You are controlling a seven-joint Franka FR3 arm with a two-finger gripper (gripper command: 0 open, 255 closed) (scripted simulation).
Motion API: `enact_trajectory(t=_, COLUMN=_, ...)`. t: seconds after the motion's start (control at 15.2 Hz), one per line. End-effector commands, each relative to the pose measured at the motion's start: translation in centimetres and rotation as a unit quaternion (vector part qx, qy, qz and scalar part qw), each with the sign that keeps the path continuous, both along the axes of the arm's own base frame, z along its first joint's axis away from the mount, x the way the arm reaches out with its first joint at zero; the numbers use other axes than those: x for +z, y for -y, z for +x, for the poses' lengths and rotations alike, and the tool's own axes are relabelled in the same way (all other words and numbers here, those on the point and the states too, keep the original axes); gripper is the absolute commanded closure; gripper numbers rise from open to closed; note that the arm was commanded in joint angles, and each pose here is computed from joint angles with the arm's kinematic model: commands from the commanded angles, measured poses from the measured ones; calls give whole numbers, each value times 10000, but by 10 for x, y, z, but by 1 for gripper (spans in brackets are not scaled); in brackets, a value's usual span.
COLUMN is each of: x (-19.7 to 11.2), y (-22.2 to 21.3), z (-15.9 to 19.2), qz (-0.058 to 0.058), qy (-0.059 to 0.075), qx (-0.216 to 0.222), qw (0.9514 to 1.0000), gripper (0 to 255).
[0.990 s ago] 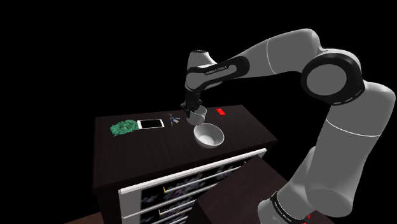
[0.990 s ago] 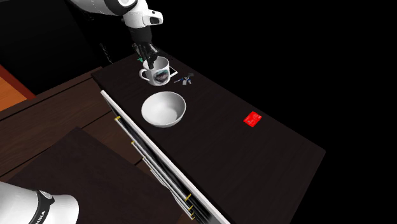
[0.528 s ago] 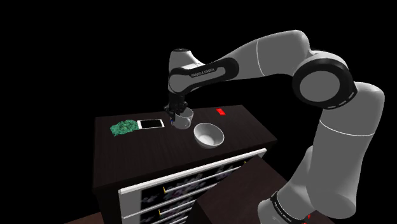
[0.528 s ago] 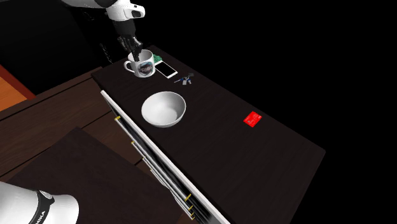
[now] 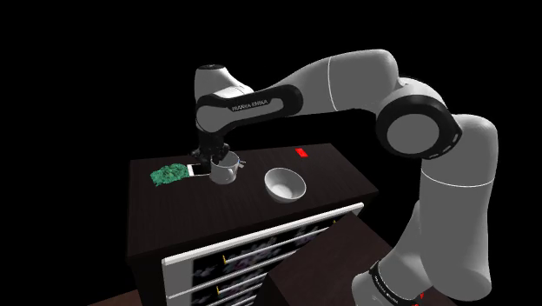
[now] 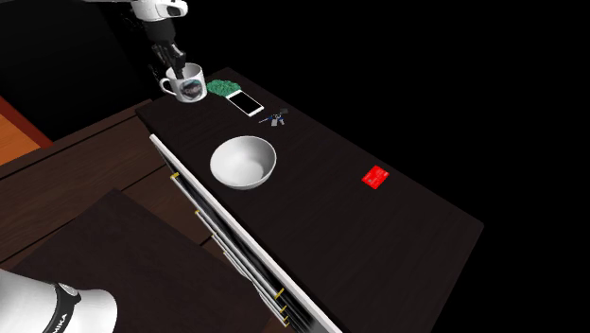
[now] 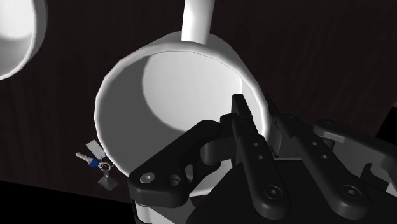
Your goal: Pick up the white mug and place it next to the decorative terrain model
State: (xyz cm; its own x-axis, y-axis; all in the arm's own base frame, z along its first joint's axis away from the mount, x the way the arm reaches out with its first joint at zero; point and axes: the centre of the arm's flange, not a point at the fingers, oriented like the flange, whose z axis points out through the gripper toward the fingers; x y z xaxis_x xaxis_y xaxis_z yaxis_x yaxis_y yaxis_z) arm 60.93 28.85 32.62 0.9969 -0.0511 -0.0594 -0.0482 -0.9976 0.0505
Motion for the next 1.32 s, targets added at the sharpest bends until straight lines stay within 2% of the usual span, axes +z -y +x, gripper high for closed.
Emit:
enact_trajectory(t=0.0, x=1, y=-26, z=-2, qz=0, qy=-1, qx=-6, qw=10000, gripper=255)
enact_trajectory(t=0.07, x=1, y=-42, z=-2, qz=0, qy=-1, qx=-6, qw=10000, gripper=255)
enact_trajectory(t=1.25, x=-94, y=-42, z=-2, qz=0, qy=-1, qx=-6, qw=10000, gripper=255)
